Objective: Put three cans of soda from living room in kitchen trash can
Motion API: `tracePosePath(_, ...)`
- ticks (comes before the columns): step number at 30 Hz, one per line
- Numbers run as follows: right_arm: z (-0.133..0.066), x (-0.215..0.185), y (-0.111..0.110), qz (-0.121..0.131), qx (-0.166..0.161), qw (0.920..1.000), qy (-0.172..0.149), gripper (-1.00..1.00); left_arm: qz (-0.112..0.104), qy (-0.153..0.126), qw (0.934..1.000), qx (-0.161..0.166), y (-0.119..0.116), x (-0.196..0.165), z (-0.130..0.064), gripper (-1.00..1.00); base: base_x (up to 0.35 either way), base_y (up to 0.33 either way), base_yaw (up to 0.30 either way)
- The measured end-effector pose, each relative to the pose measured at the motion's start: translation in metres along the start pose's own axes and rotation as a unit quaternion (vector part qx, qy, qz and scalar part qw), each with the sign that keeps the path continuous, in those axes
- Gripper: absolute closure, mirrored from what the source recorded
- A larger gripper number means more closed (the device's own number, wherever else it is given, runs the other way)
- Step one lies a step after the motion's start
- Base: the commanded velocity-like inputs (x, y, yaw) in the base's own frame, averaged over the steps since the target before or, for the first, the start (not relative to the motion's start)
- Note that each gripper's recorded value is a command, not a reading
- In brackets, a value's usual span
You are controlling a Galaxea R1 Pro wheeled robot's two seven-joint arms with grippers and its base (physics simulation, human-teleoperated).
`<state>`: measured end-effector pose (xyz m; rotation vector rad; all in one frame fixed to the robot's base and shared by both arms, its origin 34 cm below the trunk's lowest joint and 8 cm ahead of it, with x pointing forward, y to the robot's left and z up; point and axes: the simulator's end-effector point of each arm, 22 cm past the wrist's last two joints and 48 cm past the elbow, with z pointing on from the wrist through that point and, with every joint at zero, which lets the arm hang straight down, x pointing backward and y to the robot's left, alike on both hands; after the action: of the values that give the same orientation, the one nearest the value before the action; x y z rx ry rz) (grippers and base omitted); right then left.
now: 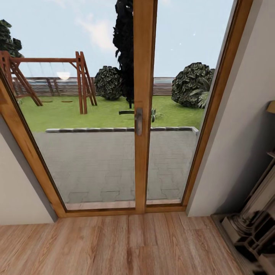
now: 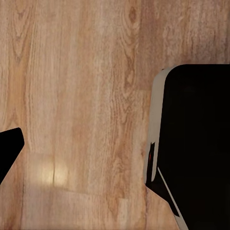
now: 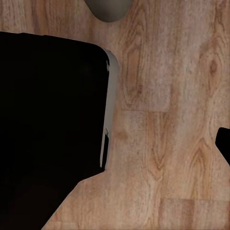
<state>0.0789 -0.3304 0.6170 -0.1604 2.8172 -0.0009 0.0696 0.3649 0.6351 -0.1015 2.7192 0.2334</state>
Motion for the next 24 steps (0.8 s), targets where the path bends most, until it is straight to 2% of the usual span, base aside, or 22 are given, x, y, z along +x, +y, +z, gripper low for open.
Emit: tracePosePath(24,0.0,0.0,0.0,0.0,0.0,1.0,0.0,-1.0,0.0,0.0,1.0,0.0,0.0,-0.0002,0.0001,-1.0,0.0,0.0,0.0)
